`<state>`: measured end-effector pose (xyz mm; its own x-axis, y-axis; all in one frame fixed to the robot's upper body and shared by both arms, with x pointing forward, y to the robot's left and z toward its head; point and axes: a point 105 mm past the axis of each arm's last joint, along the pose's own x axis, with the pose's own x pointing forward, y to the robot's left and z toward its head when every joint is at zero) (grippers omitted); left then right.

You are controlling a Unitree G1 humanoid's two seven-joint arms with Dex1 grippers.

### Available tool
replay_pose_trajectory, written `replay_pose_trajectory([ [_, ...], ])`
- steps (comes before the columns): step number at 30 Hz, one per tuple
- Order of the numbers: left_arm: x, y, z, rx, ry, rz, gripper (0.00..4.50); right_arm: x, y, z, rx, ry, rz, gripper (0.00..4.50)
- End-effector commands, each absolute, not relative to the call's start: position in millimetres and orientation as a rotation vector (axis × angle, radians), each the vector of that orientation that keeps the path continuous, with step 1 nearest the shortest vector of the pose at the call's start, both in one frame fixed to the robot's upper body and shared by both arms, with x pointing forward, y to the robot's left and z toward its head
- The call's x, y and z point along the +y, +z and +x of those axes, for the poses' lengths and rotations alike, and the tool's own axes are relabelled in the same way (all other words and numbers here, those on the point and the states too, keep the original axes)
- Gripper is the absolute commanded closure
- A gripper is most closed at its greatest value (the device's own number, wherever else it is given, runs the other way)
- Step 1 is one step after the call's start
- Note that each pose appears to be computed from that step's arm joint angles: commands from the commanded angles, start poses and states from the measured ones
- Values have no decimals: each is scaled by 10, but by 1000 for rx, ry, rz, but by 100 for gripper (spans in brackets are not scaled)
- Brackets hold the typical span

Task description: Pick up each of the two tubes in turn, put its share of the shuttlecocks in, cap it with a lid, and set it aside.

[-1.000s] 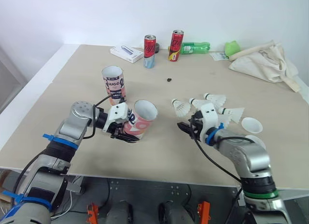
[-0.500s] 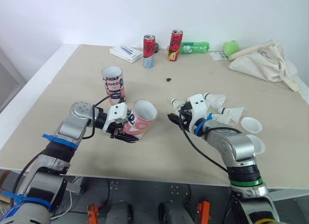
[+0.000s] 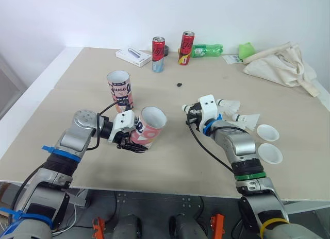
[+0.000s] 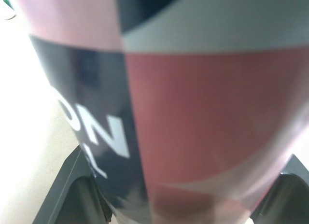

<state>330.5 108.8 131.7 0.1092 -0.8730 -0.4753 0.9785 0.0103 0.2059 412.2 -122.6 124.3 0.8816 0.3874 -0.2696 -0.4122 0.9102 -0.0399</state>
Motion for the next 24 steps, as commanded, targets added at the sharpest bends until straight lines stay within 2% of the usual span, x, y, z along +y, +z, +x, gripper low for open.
replay_pose_trajectory([
  [1, 1102, 1251, 3281, 268, -1467, 551, 172, -1160, 1598, 4120, 135, 465, -64, 437],
  [4, 1094, 1246, 3286, 269, -1468, 550, 172, -1053, 1827, 3962, 39, 581, -21, 437],
  [8, 1083, 1242, 3289, 271, -1476, 546, 172, -967, 2258, 3360, -198, 846, -194, 437],
  [11, 1078, 1236, 3290, 272, -1482, 550, 172, -1115, 2397, 2992, -224, 957, -366, 437],
  [15, 1074, 1227, 3303, 274, -1489, 557, 172, -1172, 2462, 2666, -188, 1089, -583, 437],
  [18, 1059, 1237, 3321, 273, -1497, 560, 172, -1066, 2497, 2559, -178, 1174, -711, 437],
  [24, 1046, 1270, 3341, 275, -1514, 569, 172, -896, 2502, 2653, -193, 1219, -904, 437],
])
